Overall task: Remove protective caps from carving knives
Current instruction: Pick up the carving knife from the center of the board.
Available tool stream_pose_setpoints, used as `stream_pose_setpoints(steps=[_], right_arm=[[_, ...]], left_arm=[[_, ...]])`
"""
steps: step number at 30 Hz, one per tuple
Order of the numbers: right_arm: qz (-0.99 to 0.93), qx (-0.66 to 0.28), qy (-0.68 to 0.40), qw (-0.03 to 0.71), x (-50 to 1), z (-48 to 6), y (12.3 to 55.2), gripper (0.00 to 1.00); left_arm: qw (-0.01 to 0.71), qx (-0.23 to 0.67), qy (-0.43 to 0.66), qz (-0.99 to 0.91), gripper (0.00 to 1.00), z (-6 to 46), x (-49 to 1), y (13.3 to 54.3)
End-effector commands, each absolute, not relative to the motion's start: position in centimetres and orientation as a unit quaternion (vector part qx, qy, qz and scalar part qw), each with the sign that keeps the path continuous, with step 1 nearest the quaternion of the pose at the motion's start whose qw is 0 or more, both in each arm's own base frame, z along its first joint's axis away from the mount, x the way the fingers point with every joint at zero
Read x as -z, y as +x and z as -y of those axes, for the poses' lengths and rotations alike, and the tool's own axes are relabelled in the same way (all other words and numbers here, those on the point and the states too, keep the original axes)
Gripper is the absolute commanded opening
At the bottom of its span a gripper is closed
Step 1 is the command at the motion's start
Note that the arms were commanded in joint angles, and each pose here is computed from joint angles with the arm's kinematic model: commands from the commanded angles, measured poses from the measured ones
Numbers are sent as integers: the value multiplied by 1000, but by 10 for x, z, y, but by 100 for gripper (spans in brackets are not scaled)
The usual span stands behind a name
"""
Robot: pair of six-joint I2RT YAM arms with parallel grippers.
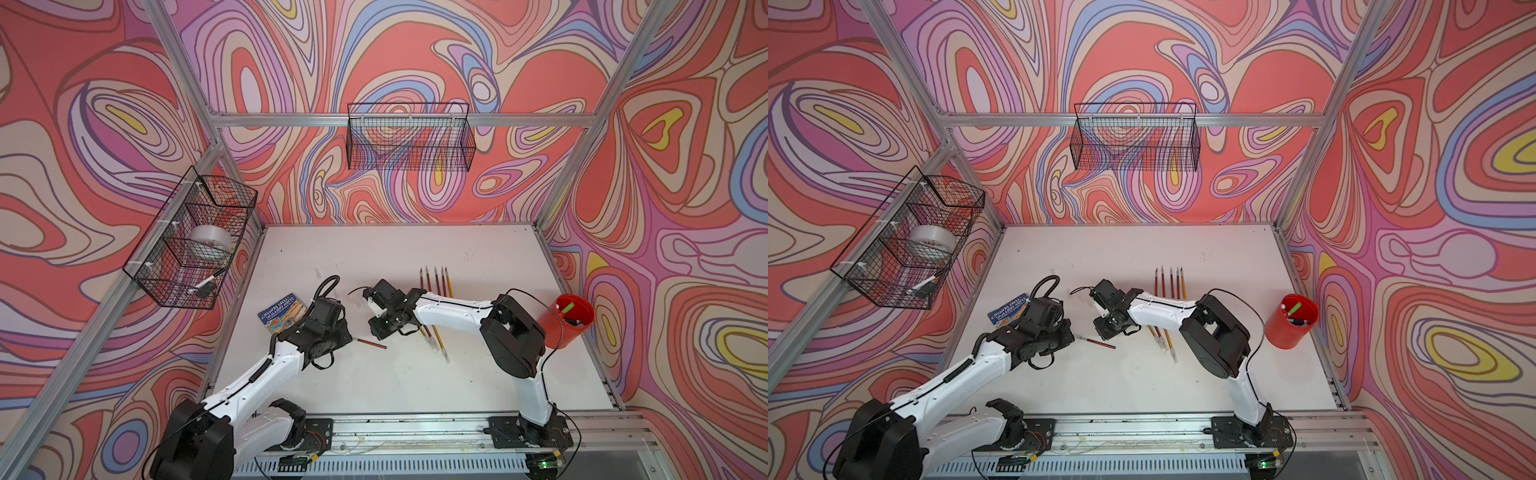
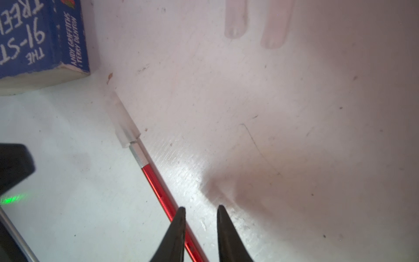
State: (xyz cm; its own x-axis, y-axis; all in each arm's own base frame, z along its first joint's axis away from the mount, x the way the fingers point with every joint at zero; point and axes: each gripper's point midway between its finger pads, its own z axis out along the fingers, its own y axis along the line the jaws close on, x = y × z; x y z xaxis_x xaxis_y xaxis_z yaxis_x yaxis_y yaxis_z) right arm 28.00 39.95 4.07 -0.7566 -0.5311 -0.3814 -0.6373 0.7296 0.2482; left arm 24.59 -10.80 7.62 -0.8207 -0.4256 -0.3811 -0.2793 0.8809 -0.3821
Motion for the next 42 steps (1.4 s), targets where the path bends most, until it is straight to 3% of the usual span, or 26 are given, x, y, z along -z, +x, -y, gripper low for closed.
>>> stream_pose_setpoints(steps=[1,6,18,29,42], right_arm=[[-909,-175,-353,140,-34,-406,275,29],[-895,-154,-392,147,-33,-415,265,32],[-887,-107,-423,151,-15,-426,260,33],[-882,-80,-442,141,3,-428,252,15],[-878,-111,-441,150,10,-439,250,0]], left_arm=[[236,120,-203,-943,0,88,-77,237],[252,120,-236,-931,0,74,-79,234],[248,125,-265,-923,17,63,-76,232],[229,125,-272,-926,18,60,-60,224],[226,130,-275,-926,18,60,-60,224]])
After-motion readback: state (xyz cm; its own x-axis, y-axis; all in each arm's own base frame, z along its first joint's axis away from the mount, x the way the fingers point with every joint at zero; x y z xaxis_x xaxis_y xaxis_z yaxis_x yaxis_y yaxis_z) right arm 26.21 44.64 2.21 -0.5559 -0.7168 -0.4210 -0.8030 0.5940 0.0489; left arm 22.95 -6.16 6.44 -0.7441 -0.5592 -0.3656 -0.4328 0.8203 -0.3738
